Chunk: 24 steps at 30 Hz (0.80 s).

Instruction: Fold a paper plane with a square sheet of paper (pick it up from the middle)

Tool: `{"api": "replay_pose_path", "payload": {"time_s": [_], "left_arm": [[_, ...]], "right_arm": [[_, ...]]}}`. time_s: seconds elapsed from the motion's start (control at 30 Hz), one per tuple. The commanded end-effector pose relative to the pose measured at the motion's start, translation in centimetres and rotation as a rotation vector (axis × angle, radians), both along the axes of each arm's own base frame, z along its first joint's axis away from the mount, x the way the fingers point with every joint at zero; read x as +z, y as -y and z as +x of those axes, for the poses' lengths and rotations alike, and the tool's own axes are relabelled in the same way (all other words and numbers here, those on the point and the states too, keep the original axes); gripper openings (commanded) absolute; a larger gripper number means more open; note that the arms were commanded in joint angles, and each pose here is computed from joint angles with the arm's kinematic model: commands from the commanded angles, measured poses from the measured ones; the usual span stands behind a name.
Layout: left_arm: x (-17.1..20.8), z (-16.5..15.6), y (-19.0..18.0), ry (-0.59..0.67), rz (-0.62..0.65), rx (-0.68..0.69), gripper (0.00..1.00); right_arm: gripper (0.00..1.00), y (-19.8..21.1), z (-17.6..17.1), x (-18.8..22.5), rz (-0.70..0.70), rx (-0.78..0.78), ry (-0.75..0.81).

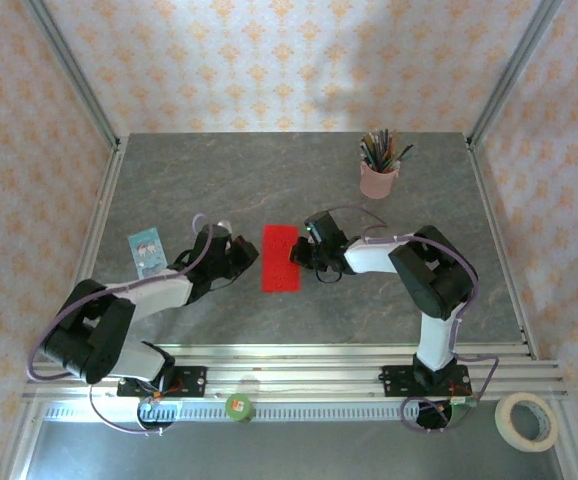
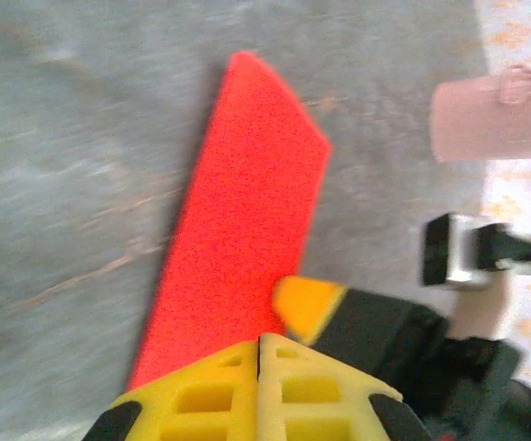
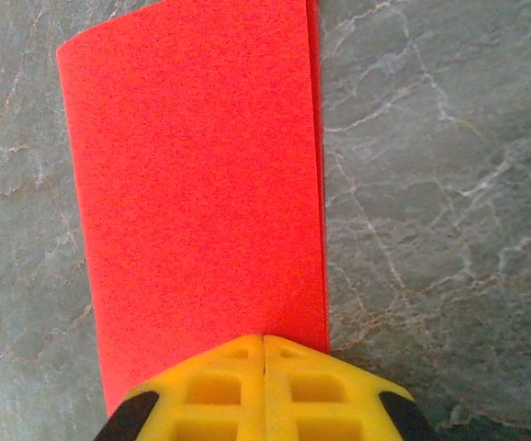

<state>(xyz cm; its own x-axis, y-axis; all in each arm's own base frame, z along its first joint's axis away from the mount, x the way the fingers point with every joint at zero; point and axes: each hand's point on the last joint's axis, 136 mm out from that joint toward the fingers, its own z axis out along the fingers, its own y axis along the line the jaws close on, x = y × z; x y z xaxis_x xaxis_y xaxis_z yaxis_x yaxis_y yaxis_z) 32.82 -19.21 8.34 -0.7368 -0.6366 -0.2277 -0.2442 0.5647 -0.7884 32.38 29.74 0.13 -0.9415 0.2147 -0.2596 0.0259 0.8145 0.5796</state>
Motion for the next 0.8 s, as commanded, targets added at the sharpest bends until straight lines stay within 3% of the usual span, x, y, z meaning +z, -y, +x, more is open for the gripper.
{"api": "replay_pose_path", "payload": {"time_s": [0.0, 0.13, 0.27, 0.57, 0.77], "left_arm": [[-0.4, 0.8, 2.8, 0.005, -0.008, -0.085, 0.0], [-2.0, 1.6, 4.5, -0.033, -0.01, -0.113, 0.0], [-4.3, 1.1, 3.8, -0.085, 0.015, -0.091, 0.0], [-9.0, -1.0, -2.1, -0.22, 0.108, 0.048, 0.0], [-8.5, -1.0, -5.1, -0.223, 0.15, 0.095, 0.0]], "right_arm": [[0.0, 12.9, -9.1, -11.9, -0.552, -0.08, -0.345], [0.0, 12.9, -9.1, -11.9, -0.551, -0.081, -0.346], [0.0, 13.0, -9.2, -12.0, -0.555, -0.081, -0.347], [0.0, 13.3, -9.3, -12.2, -0.57, -0.08, -0.348], [0.0, 13.0, -8.7, -12.0, -0.571, -0.074, -0.335]]}}
